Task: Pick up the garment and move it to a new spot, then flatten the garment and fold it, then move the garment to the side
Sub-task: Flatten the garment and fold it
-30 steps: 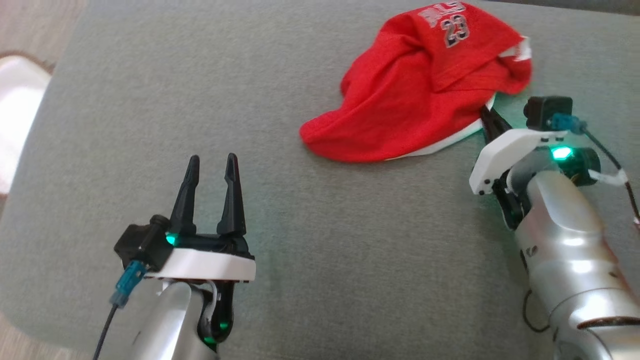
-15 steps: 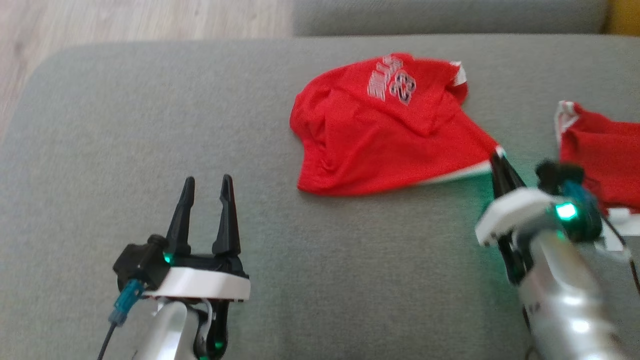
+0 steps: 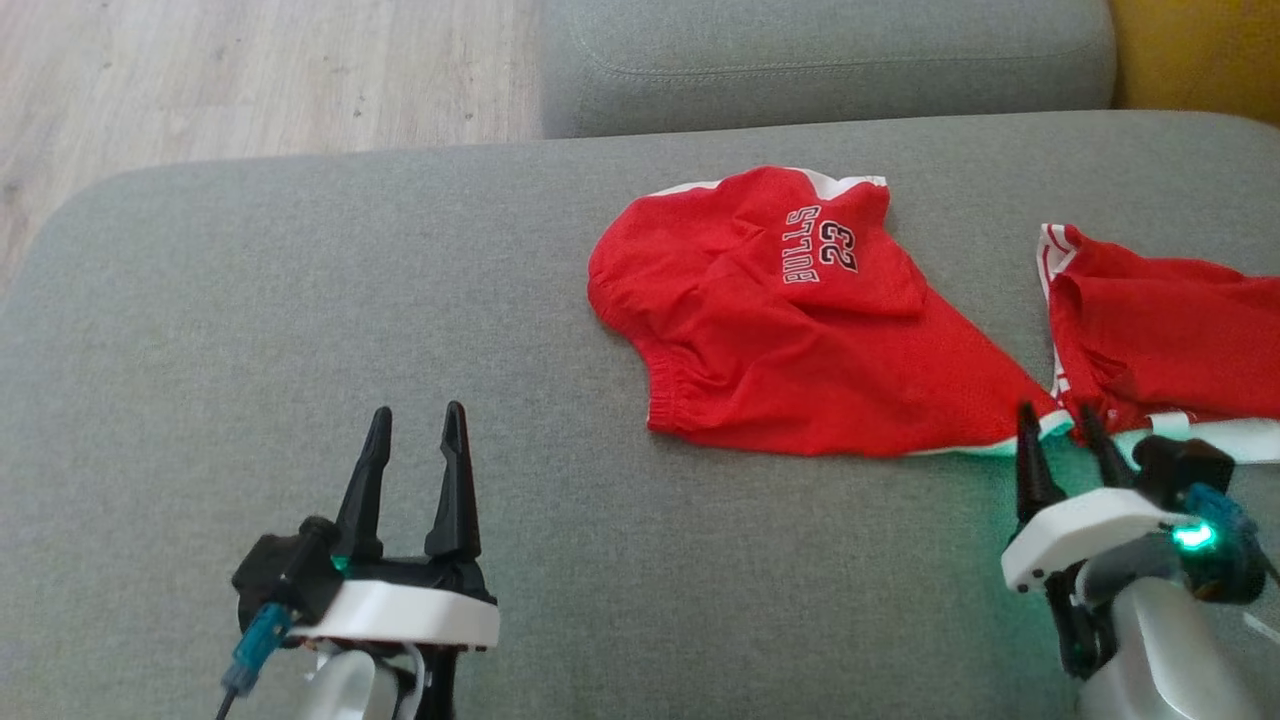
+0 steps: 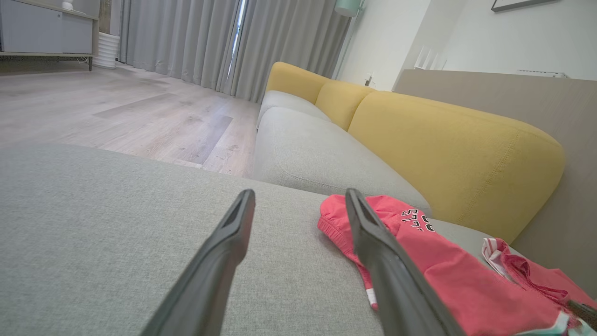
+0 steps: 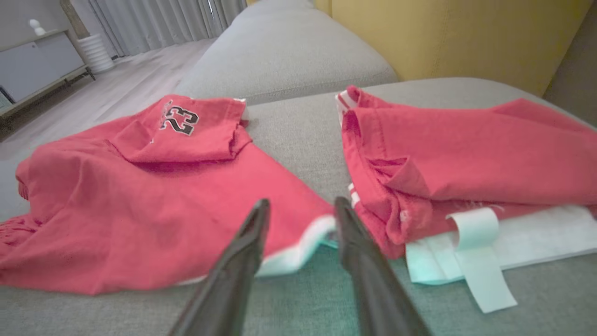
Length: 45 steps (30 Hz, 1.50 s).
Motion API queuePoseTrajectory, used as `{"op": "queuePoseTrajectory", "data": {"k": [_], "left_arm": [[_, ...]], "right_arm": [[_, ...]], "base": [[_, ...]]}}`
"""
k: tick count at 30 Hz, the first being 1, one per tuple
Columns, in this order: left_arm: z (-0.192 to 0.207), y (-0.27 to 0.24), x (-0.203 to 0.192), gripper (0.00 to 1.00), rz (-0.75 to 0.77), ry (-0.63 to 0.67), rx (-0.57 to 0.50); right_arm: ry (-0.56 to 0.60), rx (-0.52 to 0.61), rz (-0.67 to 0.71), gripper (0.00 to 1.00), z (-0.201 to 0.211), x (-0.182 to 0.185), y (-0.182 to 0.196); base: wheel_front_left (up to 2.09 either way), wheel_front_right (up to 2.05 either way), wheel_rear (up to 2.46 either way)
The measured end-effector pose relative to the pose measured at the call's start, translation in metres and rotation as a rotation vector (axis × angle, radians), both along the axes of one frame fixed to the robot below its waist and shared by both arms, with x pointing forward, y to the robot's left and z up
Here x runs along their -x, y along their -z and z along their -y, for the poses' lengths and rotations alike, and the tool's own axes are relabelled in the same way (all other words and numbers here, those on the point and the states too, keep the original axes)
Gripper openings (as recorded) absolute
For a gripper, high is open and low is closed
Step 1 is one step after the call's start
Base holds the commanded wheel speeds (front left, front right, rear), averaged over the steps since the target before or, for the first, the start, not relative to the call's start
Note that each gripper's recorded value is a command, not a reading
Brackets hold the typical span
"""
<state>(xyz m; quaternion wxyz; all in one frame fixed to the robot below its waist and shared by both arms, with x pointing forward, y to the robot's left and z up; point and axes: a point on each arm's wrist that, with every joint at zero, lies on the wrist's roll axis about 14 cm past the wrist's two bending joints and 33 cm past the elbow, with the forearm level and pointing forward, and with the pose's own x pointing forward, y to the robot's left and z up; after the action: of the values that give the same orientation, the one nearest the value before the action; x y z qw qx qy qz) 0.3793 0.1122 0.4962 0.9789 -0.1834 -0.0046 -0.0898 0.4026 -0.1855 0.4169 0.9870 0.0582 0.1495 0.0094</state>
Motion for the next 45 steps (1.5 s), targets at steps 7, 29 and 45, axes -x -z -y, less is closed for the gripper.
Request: {"op": "queuePoseTrajectory", "data": {"k": [7,29,45], "left_arm": [[-0.004,-0.001,0.0,1.0,0.002,-0.012,0.001],[-0.037,0.007,0.001,1.0,-0.027,-0.11,0.006],[-0.058,0.02,0.004,1.0,-0.074,-0.179,-0.008]], "right_arm": [[-0.133,-0.023,0.153,1.0,-0.044,-0.008,-0.044],[-0.714,0.084,0.067,1.0,-0.204,-0.001,-0.016],[-0.79,0.111,-0.144,0.0,-0.216,-0.023,0.04]], "base": [[0.0,0.0,0.0],[0.0,0.0,0.0],[0.0,0.0,0.0]]}}
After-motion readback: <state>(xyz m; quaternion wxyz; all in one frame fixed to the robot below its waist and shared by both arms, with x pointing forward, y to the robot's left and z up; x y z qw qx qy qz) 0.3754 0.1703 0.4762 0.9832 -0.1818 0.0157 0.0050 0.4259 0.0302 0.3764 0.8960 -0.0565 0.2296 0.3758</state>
